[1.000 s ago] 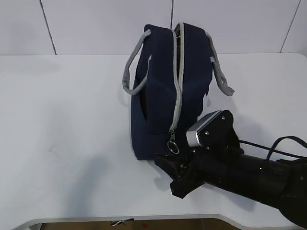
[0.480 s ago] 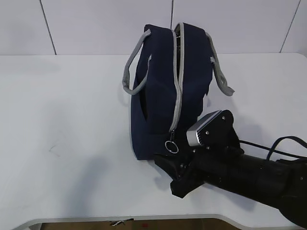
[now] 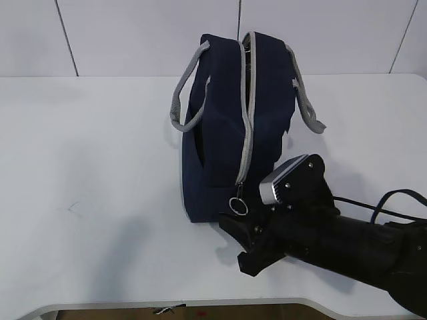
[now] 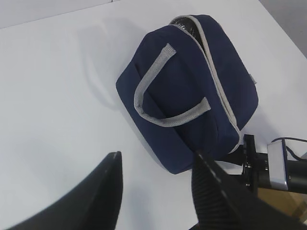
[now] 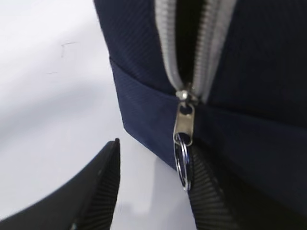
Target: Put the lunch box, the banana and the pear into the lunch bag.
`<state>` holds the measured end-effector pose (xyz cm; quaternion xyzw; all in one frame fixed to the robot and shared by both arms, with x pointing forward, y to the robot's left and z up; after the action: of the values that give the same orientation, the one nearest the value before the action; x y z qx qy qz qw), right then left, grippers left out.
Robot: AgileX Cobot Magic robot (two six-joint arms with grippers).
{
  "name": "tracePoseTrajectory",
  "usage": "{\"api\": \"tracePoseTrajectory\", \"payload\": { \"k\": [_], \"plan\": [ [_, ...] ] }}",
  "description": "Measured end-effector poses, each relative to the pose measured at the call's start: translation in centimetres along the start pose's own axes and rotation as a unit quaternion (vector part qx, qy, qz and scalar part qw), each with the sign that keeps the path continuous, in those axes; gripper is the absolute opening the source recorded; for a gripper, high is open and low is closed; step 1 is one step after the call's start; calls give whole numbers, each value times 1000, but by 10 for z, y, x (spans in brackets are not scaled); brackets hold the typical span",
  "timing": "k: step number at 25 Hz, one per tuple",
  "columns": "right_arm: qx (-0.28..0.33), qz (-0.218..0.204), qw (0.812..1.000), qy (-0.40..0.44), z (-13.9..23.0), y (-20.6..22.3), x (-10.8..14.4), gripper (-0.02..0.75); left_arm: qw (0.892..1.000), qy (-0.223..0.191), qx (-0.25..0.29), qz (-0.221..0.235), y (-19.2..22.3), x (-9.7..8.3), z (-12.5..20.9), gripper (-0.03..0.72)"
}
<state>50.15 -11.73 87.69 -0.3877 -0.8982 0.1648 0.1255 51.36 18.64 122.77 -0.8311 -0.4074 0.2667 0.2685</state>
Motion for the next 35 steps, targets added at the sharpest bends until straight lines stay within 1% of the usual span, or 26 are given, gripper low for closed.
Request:
{"api": "tracePoseTrajectory", "payload": {
  "k": [1, 2, 16, 23, 35],
  "plan": [
    [1, 0, 1000, 0, 0, 0, 0, 377, 1000, 0, 0, 0, 0, 0, 0, 358],
    [2, 0, 1000, 0, 0, 0, 0, 377, 1000, 0, 0, 0, 0, 0, 0, 375],
    [4, 1, 1000, 0, 1, 0, 0, 373, 1000, -1, 0, 1, 0, 0, 0, 352],
    [4, 1, 1000, 1, 1, 0, 0, 290, 1000, -1, -2, 2, -2, -1, 0, 346],
    [14, 5, 1000, 3, 3, 0, -1, 267, 1000, -2, -3, 4, -2, -2, 0, 345]
  ]
}}
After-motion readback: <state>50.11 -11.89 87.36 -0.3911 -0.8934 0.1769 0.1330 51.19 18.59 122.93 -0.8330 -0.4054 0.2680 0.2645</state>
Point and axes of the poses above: a point on each arm's last joint axis where the gripper is mounted, y pointing out along that axis toward the gripper, x along the wrist's bending axis when the last joint is at zero, z = x × y, the point moved 3 cm from there along y, pointing out along that axis toward the gripper, and after that the axes turned 3 degrees about y, right-handed, at the moved point
